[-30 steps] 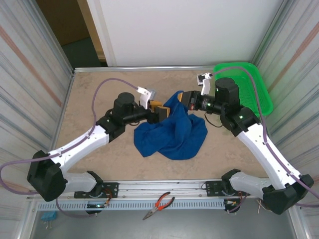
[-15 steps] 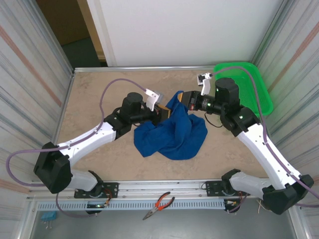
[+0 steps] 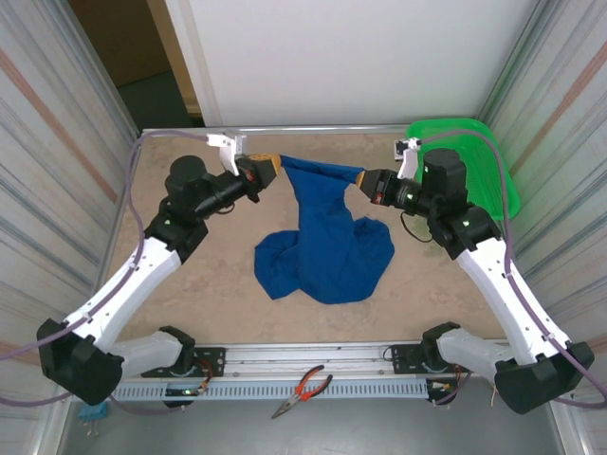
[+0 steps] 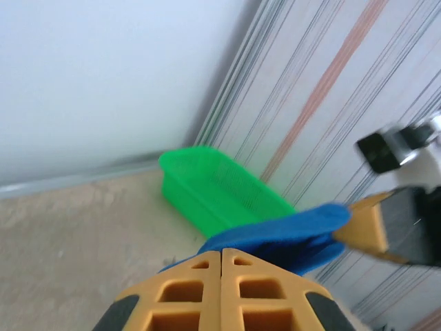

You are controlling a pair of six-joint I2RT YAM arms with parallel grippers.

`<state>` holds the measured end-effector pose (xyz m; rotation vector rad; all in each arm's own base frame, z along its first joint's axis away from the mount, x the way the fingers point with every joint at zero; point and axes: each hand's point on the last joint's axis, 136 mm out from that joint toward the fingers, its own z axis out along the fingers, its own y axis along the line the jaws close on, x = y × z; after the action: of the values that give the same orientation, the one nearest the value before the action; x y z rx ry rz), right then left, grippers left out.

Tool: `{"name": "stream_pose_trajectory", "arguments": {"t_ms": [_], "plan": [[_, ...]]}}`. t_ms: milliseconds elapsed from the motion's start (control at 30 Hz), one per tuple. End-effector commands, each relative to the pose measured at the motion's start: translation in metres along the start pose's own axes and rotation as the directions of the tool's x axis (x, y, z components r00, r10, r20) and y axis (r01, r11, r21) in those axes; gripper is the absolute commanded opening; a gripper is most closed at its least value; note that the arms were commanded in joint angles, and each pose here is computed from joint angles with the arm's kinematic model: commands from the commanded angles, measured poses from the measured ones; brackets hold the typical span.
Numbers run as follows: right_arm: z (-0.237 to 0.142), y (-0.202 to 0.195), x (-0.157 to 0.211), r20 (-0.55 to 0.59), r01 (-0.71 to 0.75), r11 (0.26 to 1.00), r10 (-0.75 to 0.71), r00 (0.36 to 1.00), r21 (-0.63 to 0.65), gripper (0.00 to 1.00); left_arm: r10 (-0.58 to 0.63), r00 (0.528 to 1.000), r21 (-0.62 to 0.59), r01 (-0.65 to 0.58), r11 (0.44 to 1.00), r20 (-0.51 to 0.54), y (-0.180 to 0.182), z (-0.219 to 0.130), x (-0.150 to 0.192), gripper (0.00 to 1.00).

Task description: Fold the inside-out t-shirt

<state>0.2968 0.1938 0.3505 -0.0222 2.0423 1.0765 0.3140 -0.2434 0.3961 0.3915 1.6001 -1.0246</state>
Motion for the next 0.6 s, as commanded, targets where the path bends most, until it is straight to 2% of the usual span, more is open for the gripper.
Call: {"name": "stream_pose_trajectory", "arguments": {"t_ms": [0, 167, 200, 267, 300, 333, 467, 567], "plan": [[-0.005, 0.005, -0.011, 0.037, -0.01, 1.0, 0.01, 0.999, -0.007, 0.0, 0.01, 0.996, 0.065, -0.016, 0.998, 0.089, -0.022, -0.009, -0.037, 0.0], [-0.012, 0.029, -0.022, 0.043, 0.051, 0.997, -0.049, 0.998, -0.058, 0.0, 0.01, 0.995, 0.128, -0.022, 0.991, 0.096, -0.038, -0.007, -0.052, 0.0], [-0.014, 0.035, -0.022, 0.037, 0.085, 0.995, -0.083, 0.996, -0.06, 0.04, 0.006, 0.996, 0.146, -0.019, 0.989, 0.088, -0.042, -0.004, -0.053, 0.0], [-0.019, 0.044, -0.019, 0.027, 0.149, 0.988, -0.148, 0.989, -0.042, 0.57, 0.001, 0.997, 0.172, -0.013, 0.985, 0.072, -0.048, 0.0, -0.053, 0.0], [-0.021, 0.045, -0.018, 0.032, 0.185, 0.983, -0.185, 0.982, -0.016, 0.71, 0.003, 0.998, 0.184, -0.015, 0.983, 0.063, -0.052, 0.002, -0.052, 0.0], [-0.023, 0.047, -0.017, 0.038, 0.216, 0.976, -0.216, 0.976, -0.002, 0.77, 0.006, 0.998, 0.192, -0.017, 0.981, 0.056, -0.055, 0.005, -0.05, 0.0], [-0.022, 0.054, -0.006, 0.016, 0.3, 0.954, -0.3, 0.954, -0.005, 0.89, 0.008, 1.0, 0.231, -0.014, 0.973, 0.025, -0.069, 0.015, -0.045, 0.0], [-0.013, 0.063, 0.0, 0.007, 0.373, 0.928, -0.373, 0.928, -0.017, 0.93, 0.011, 1.0, 0.263, -0.013, 0.965, 0.009, -0.079, 0.02, -0.043, 0.0]]}}
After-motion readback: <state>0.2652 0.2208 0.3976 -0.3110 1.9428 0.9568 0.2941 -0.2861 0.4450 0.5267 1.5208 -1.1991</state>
